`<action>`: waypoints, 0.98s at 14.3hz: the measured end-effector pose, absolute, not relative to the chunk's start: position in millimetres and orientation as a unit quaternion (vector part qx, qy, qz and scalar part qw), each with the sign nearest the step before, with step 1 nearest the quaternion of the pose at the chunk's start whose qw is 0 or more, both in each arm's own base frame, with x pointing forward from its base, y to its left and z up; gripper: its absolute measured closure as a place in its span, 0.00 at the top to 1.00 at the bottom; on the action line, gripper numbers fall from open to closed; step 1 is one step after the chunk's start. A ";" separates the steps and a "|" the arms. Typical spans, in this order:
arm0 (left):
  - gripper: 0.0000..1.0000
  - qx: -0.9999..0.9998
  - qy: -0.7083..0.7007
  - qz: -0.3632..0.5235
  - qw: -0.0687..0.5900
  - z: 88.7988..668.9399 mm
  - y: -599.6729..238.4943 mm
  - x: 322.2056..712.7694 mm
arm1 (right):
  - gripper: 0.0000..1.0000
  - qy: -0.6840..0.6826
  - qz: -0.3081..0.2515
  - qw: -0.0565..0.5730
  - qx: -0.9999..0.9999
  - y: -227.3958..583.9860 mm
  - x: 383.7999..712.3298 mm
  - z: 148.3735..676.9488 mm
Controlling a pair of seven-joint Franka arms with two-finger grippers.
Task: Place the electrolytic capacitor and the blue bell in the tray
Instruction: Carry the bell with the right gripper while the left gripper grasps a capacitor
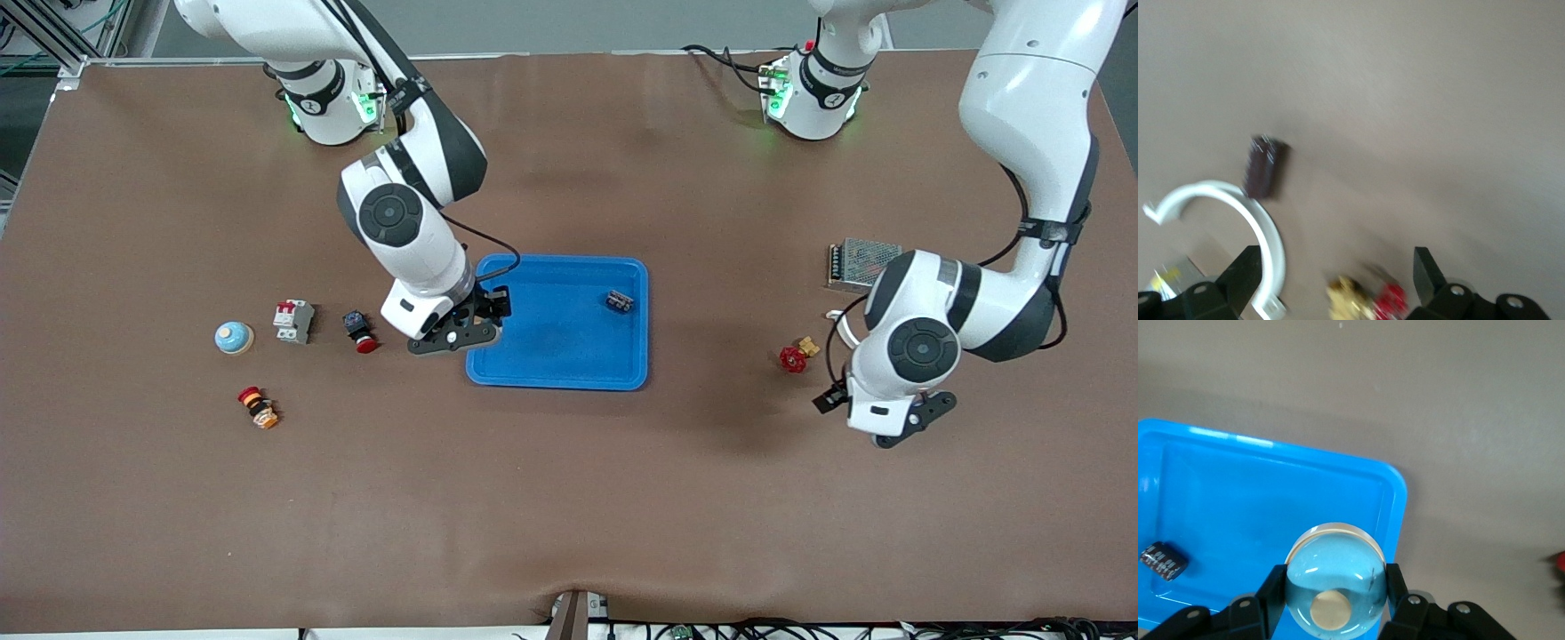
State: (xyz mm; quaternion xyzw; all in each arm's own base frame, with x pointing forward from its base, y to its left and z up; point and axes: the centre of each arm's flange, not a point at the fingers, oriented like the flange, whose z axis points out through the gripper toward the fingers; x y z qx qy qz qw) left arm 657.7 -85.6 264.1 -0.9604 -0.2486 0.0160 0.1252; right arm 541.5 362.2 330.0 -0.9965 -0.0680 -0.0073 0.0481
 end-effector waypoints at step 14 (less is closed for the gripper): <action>0.76 -0.985 -0.139 0.007 0.097 185.8 20.4 623.4 | 0.64 -0.052 -0.025 0.056 -0.997 394.2 468.7 249.9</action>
